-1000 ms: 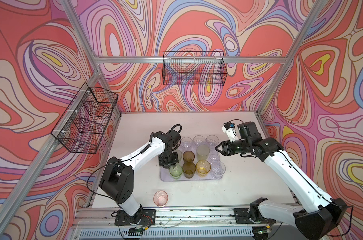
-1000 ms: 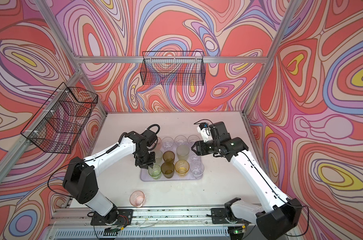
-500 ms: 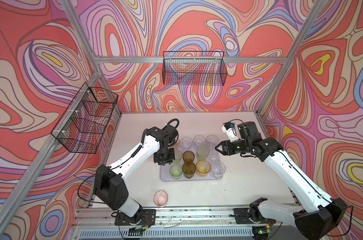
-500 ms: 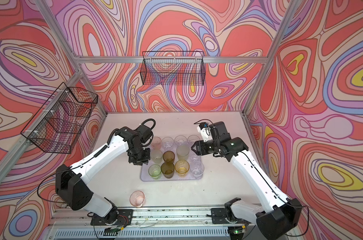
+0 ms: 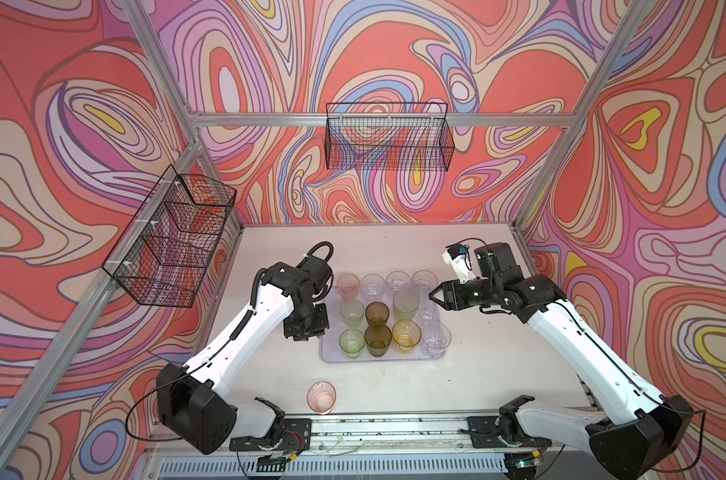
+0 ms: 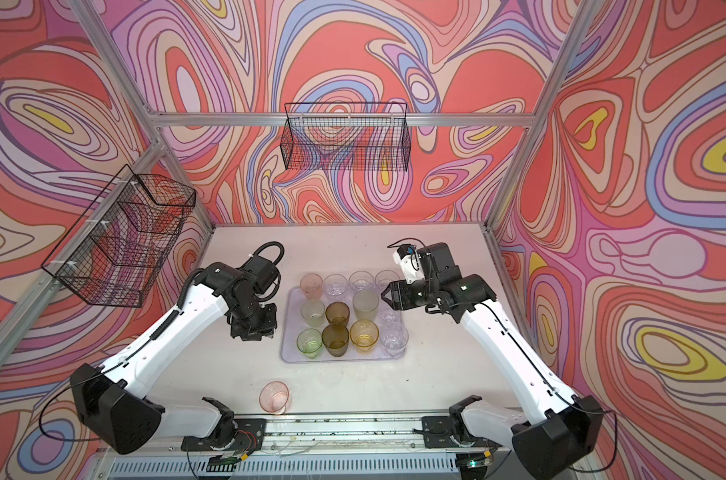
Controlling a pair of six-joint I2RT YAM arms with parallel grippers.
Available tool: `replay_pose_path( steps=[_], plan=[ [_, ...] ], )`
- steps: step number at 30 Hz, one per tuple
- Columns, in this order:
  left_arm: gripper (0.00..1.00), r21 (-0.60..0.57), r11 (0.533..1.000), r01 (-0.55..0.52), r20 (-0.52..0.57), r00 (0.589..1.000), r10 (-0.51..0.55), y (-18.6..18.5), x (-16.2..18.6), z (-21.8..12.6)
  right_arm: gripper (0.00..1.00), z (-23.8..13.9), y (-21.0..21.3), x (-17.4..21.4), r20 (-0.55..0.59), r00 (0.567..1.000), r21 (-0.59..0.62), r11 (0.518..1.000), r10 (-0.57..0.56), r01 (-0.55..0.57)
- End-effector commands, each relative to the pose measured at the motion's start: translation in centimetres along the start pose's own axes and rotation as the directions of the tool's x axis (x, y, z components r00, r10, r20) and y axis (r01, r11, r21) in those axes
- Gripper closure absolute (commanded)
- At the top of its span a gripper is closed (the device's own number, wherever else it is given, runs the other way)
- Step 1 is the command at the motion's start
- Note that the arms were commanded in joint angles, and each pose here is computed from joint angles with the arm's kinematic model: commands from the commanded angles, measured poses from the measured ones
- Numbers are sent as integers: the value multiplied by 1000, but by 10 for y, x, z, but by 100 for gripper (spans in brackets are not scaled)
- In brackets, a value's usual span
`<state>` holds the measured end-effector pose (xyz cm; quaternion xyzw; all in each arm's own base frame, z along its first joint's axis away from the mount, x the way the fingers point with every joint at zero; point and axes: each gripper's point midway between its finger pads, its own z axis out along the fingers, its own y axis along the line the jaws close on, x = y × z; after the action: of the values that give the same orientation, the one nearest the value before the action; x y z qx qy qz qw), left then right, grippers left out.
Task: Place the glasses into the tray
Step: 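Open the left gripper and move it back to the pink cup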
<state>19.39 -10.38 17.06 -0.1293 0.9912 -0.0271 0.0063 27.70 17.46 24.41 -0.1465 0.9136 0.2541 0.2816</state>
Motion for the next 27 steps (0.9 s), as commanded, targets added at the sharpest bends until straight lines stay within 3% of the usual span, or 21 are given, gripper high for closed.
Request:
replay_pose_path(
  steps=[1,10,14,23,27],
  plan=[
    [66,-42,999,24,-28,999,-26,22,16,1,40,0,5,-11,23,1000,-23,1000,-1,1],
    [62,-54,997,49,-51,997,-51,39,37,8,40,4,7,-16,35,999,-44,999,17,-15],
    [56,-48,997,62,-40,997,-63,44,43,5,39,4,7,-16,38,999,-48,999,13,-12],
    [54,-12,997,79,-99,992,-80,48,66,4,39,7,10,-19,40,999,-62,998,9,-7],
    [54,0,996,94,-75,993,-94,52,69,2,39,9,11,-19,34,999,-72,997,14,-12]
  ],
)
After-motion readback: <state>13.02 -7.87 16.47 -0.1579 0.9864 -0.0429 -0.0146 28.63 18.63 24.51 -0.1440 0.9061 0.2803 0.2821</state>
